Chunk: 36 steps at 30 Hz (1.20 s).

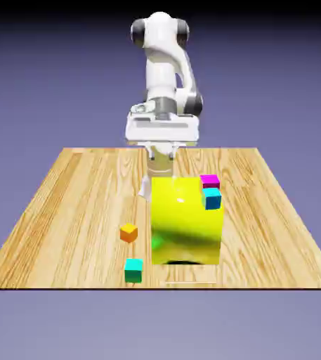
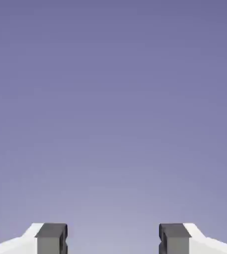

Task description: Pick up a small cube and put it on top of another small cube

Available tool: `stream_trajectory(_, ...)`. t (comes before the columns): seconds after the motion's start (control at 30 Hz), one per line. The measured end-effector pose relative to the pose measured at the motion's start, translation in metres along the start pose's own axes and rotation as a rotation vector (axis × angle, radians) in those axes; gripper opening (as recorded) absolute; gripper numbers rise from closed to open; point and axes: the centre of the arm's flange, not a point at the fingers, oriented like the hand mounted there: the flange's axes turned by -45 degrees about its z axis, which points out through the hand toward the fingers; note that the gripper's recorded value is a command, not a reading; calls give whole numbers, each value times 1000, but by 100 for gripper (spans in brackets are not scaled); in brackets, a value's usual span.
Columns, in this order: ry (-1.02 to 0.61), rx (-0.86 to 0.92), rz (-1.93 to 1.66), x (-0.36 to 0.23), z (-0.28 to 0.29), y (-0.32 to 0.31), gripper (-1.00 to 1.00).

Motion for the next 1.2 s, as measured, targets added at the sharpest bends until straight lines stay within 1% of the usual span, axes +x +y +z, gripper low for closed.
stream_trajectory(0.23,-283,13,36,14,74,20,0)
stream_trajectory(0.47,-565,20,66,9,151,42,0)
stream_trajectory(0.73,-884,21,89,-18,236,64,0)
stream_trajectory(1.0,-1197,12,105,-64,311,85,0)
stream_trajectory(1.07,-1204,11,105,-65,313,86,0)
stream_trajectory(1.17,-1203,12,105,-117,342,82,0)
stream_trajectory(1.2,-1204,11,105,-125,345,82,-100)
